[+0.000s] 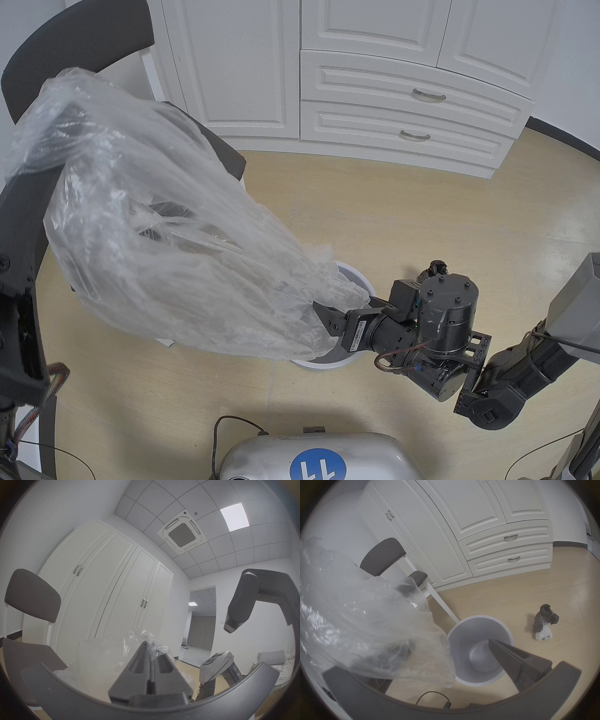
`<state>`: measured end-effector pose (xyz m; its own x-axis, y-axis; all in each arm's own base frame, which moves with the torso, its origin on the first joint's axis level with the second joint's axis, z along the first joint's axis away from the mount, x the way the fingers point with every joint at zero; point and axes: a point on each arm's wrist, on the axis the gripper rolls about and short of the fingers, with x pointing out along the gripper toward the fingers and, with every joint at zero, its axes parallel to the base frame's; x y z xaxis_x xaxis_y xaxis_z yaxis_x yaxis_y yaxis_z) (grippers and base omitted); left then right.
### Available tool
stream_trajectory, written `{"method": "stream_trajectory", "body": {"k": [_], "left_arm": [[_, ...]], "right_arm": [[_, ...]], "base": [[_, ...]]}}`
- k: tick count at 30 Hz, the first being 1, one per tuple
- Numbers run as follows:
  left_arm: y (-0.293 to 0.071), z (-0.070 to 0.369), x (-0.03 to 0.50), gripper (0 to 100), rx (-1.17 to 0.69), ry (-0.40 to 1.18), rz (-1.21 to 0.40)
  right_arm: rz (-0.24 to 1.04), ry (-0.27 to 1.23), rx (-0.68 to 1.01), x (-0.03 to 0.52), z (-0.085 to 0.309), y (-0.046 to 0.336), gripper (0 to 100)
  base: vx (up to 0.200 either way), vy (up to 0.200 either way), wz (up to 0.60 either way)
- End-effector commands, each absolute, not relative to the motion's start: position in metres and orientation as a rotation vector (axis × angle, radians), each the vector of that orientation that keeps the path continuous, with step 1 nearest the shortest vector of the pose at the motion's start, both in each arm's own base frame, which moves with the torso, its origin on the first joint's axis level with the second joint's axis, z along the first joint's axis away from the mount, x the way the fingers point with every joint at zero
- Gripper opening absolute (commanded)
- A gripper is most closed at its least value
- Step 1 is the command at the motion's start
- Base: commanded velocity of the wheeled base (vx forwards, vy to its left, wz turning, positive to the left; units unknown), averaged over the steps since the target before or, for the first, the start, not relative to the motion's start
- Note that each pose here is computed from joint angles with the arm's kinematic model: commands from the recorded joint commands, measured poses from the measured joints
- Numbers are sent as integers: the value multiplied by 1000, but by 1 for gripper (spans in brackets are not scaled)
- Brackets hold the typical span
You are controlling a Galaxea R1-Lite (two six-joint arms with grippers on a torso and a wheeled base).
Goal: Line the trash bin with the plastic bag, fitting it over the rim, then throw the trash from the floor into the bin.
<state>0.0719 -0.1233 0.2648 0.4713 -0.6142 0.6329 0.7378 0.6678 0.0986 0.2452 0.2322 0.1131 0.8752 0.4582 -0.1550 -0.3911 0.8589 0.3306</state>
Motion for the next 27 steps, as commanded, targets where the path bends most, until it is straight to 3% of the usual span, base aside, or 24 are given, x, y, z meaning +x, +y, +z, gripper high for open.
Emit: {"method": "stream_trajectory", "body": {"k": [1, 13, 14, 27], "left_arm": [[-124, 264, 72, 0, -198, -687, -834], [-124, 264, 72, 0, -196, -685, -835], [-124, 264, 73, 0, -196, -683, -835], [-126, 261, 75, 0, -194, -665, -827]], "right_arm": [[444, 248, 287, 248, 106, 233, 100], [444, 254, 283, 248, 105, 234, 100], [446, 251, 285, 247, 105, 234, 0], [442, 247, 215, 237, 109, 222, 0]], "base": [[0, 0, 0], [0, 0, 0], [0, 0, 0], [0, 0, 0]]}}
